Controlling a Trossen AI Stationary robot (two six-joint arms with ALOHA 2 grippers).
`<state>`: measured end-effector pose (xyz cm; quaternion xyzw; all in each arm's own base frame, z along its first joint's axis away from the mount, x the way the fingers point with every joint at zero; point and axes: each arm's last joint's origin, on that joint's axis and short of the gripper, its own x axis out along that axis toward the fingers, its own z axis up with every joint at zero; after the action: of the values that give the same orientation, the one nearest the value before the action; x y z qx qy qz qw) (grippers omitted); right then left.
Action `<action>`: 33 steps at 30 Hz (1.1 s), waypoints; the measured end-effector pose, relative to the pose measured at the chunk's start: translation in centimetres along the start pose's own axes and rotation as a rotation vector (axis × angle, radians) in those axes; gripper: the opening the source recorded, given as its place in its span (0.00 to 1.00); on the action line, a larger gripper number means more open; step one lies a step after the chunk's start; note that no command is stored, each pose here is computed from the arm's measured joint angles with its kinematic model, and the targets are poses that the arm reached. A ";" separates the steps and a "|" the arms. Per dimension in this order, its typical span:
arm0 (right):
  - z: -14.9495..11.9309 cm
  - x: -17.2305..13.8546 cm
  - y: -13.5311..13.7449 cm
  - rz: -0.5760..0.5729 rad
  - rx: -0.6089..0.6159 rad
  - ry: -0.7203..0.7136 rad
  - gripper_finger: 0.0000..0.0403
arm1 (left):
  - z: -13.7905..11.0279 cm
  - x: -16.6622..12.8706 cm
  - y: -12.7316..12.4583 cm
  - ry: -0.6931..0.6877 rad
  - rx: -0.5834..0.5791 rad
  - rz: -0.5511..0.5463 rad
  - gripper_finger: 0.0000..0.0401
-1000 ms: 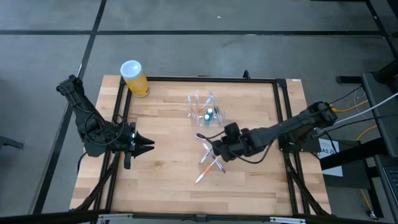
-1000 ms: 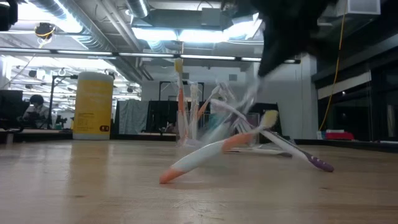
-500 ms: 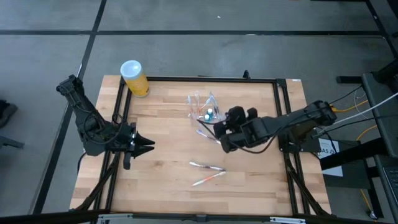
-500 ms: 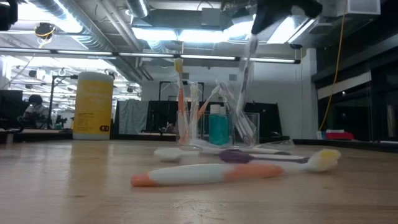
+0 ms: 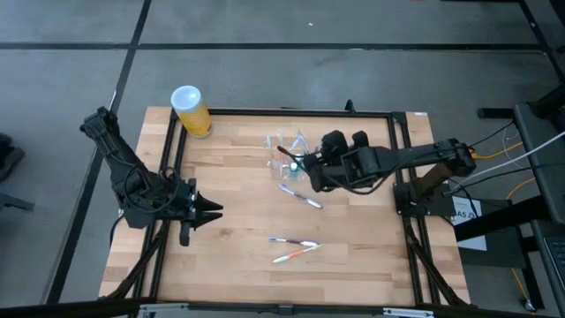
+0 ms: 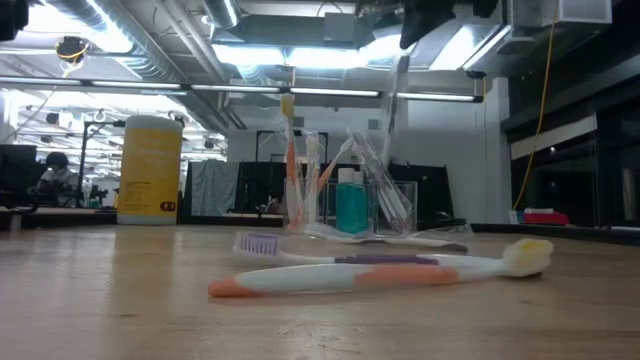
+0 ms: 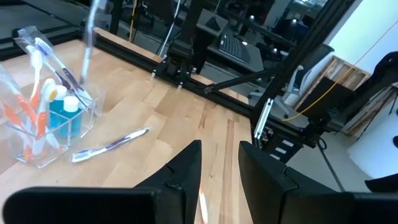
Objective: Pick & Place toothbrushing station
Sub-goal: Put the violet toothbrush into the transparent organizer
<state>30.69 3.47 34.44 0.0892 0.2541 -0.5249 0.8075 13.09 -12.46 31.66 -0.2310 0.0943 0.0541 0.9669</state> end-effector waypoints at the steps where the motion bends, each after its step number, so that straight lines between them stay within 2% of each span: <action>1: 0.0 0.3 -0.1 -0.008 -0.002 0.007 0.00 | -0.1 0.1 -0.1 0.000 -0.003 -0.003 0.25; 4: -0.4 1.0 -0.1 -0.010 -0.010 0.038 0.00 | -0.3 0.3 -0.3 0.007 -0.005 -0.001 0.25; 13: -4.0 2.7 0.9 0.031 -0.013 0.125 0.00 | -0.5 0.5 -0.4 0.016 -0.012 -0.009 0.25; 26: -5.1 4.8 1.7 0.092 0.028 0.146 0.00 | -0.4 0.4 -0.6 0.020 -0.043 -0.027 0.25; 29: -4.4 5.1 1.9 0.104 0.015 0.104 0.05 | -0.4 0.4 -0.6 0.020 -0.043 -0.027 0.25; 33: -2.9 6.0 1.8 0.108 0.035 0.075 0.17 | -0.4 0.5 -0.6 0.020 -0.043 -0.027 0.25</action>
<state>33.30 0.67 28.70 0.1363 0.2699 -0.4810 0.8229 13.55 -13.11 31.45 -0.2534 0.0998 0.0408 0.9613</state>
